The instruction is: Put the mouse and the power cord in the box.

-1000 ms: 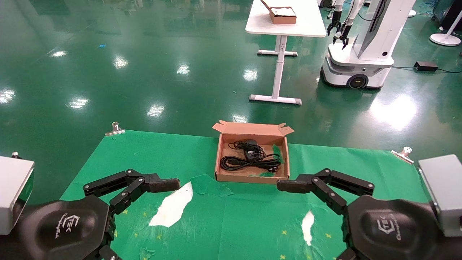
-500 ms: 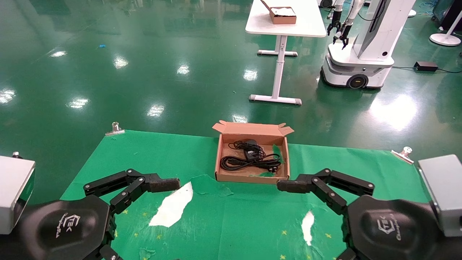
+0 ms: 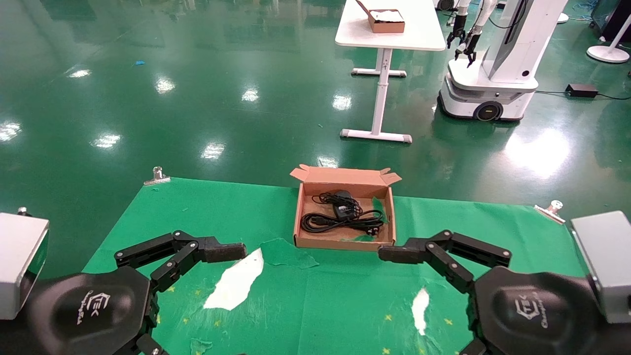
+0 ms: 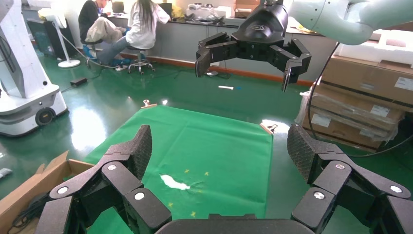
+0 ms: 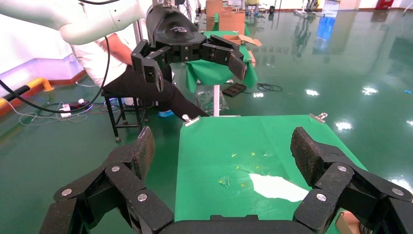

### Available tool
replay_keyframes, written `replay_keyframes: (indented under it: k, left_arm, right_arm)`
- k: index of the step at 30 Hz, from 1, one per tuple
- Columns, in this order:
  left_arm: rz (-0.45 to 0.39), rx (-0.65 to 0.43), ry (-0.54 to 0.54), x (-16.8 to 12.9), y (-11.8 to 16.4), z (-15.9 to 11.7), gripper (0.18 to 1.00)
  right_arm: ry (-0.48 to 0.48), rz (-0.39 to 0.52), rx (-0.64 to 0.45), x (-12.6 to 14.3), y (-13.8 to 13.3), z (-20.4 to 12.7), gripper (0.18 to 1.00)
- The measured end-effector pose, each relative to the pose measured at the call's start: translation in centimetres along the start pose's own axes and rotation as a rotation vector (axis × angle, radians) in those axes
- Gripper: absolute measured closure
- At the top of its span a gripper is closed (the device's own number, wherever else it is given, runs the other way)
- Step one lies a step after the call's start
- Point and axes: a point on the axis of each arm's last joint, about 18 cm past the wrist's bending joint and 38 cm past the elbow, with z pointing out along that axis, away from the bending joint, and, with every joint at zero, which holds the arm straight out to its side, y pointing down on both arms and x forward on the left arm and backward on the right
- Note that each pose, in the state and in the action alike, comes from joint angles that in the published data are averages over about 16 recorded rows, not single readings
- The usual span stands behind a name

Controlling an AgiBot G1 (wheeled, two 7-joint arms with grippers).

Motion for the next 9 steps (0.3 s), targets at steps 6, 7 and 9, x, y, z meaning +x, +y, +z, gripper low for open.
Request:
replay_keyframes:
  k: [6, 7, 9]
  left_arm:
    - [0.0, 0.0, 0.0, 0.0, 0.0, 0.0, 0.184]
    - [0.0, 0.0, 0.0, 0.0, 0.0, 0.0, 0.184]
    - [0.0, 0.0, 0.0, 0.0, 0.0, 0.0, 0.184]
  right_arm:
    - [0.0, 0.0, 0.0, 0.0, 0.0, 0.0, 0.178]
    - [0.0, 0.0, 0.0, 0.0, 0.0, 0.0, 0.178]
    - [0.0, 0.0, 0.0, 0.0, 0.0, 0.0, 0.178]
